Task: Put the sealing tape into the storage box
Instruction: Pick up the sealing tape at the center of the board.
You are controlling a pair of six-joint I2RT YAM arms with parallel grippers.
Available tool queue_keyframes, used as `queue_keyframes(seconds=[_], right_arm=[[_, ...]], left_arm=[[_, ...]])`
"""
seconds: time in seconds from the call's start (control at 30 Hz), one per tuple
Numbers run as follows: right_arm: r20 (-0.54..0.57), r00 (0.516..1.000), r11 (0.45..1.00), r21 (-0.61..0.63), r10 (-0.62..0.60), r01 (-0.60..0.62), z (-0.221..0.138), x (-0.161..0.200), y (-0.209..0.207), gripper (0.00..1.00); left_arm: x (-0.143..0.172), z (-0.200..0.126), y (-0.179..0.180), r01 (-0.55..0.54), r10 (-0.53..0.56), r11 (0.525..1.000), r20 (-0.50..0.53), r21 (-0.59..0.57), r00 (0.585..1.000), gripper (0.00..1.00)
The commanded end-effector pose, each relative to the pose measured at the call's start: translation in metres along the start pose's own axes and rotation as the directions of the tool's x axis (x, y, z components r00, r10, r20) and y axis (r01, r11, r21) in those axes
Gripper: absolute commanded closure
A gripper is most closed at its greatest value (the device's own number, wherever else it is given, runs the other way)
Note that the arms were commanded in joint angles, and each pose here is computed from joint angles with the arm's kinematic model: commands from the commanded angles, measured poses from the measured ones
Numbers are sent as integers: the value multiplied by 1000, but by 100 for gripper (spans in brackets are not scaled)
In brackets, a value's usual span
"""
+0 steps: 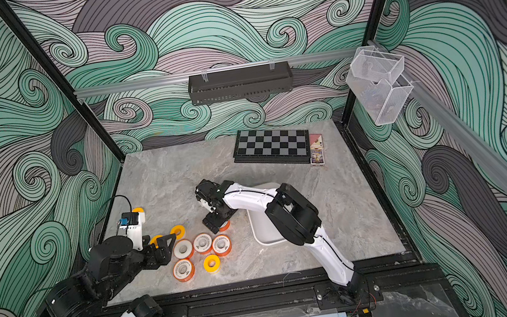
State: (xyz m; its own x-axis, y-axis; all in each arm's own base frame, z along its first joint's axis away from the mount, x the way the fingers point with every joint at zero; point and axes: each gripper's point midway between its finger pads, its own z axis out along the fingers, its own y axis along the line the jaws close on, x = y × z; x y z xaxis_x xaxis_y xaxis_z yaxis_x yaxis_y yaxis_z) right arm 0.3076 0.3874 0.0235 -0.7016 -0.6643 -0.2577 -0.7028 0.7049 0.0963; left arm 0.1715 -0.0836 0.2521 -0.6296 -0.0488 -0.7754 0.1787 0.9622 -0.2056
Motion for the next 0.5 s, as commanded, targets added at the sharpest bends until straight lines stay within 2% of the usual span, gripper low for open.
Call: queue_keyframes(seconds=[0.0,0.17,0.27,0.47], right_arm=[[-1,1000,1000,8,-3,3,2,-4,1,14],[-8,1000,999,45,-2,2,6,-2,-5,17],[-16,1000,999,51,4,-4,9,0,-6,24],[-5,1000,998,69,10,-9,5,0,-9,25]], left_arm=[[-2,5,-5,-4,4,1000,-8,26,1000,11],[-2,8,-5,8,-7,1000,-14,28,1000,11],[-3,9,-4,14,-13,999,-16,29,1000,11],[-2,10,-4,14,-13,999,-20,29,1000,11]])
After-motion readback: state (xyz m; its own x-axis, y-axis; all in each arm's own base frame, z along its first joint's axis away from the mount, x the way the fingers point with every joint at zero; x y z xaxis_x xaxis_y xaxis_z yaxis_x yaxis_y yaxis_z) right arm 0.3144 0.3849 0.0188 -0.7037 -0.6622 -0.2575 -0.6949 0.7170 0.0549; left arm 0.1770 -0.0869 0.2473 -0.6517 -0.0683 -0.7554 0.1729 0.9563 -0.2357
